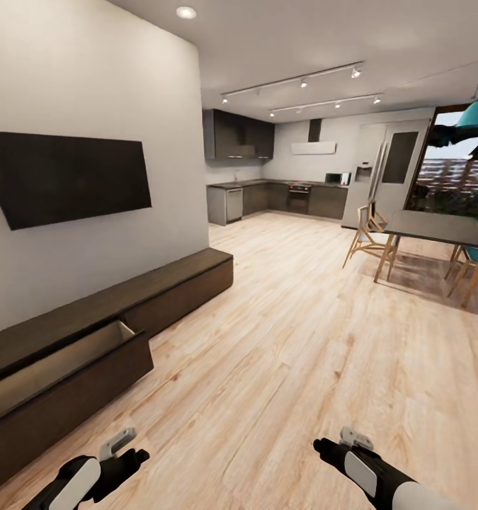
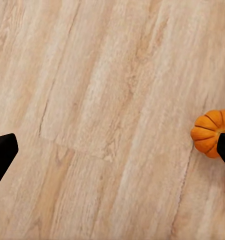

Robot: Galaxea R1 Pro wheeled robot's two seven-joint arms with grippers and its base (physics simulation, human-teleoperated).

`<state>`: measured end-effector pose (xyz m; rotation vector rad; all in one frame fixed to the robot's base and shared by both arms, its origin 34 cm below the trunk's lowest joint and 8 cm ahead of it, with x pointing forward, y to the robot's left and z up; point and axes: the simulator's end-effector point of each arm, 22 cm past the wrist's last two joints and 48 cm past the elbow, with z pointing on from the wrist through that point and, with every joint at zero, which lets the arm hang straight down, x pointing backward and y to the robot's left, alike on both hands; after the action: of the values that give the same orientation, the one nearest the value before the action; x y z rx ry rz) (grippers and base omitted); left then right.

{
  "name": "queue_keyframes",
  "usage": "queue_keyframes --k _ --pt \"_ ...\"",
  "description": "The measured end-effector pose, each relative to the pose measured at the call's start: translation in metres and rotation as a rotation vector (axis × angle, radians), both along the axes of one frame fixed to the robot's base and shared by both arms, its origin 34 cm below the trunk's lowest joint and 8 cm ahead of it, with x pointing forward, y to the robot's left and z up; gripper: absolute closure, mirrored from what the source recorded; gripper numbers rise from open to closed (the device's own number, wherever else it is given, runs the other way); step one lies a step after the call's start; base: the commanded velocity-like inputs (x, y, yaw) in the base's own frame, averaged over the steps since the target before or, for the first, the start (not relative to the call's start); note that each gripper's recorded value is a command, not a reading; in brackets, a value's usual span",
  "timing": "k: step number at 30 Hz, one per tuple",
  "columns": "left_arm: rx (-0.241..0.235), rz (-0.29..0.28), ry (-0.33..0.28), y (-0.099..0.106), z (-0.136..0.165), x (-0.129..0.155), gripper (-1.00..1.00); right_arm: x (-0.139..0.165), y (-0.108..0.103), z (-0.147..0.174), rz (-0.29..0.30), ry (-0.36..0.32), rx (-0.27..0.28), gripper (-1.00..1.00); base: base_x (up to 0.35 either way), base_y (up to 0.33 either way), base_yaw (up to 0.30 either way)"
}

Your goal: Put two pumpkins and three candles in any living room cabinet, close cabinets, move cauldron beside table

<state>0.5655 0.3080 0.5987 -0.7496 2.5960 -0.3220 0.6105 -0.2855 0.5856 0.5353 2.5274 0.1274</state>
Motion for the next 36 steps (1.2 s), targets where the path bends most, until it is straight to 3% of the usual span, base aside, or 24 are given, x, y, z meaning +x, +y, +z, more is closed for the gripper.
queue_keyframes --k 12,17,21,25,36 --pt "-0.003 -0.011 0.012 -0.003 -0.003 -0.002 -1.0 -0.002 -0.001 -0.004 -0.004 0.008 0.001 -1.0 0.0 0.0 -0.26" --pt "-0.05 -0.092 0.066 -0.02 0.006 -0.006 -1.0 -0.003 -0.001 -0.006 -0.01 0.012 0.004 -1.0 0.0 0.0 -0.26" --pt "-0.069 -0.161 0.052 -0.032 0.028 0.006 -1.0 -0.004 -0.001 -0.007 -0.012 0.015 0.004 -1.0 0.0 0.0 -0.26" --pt "-0.056 -0.175 0.028 -0.018 0.048 0.025 -1.0 -0.005 -0.003 -0.009 -0.015 0.019 0.002 -1.0 0.0 0.0 -0.26" --pt "-0.027 -0.174 -0.008 -0.005 0.067 0.052 -1.0 -0.007 -0.007 -0.013 -0.019 0.027 -0.003 -1.0 0.0 0.0 -0.253"
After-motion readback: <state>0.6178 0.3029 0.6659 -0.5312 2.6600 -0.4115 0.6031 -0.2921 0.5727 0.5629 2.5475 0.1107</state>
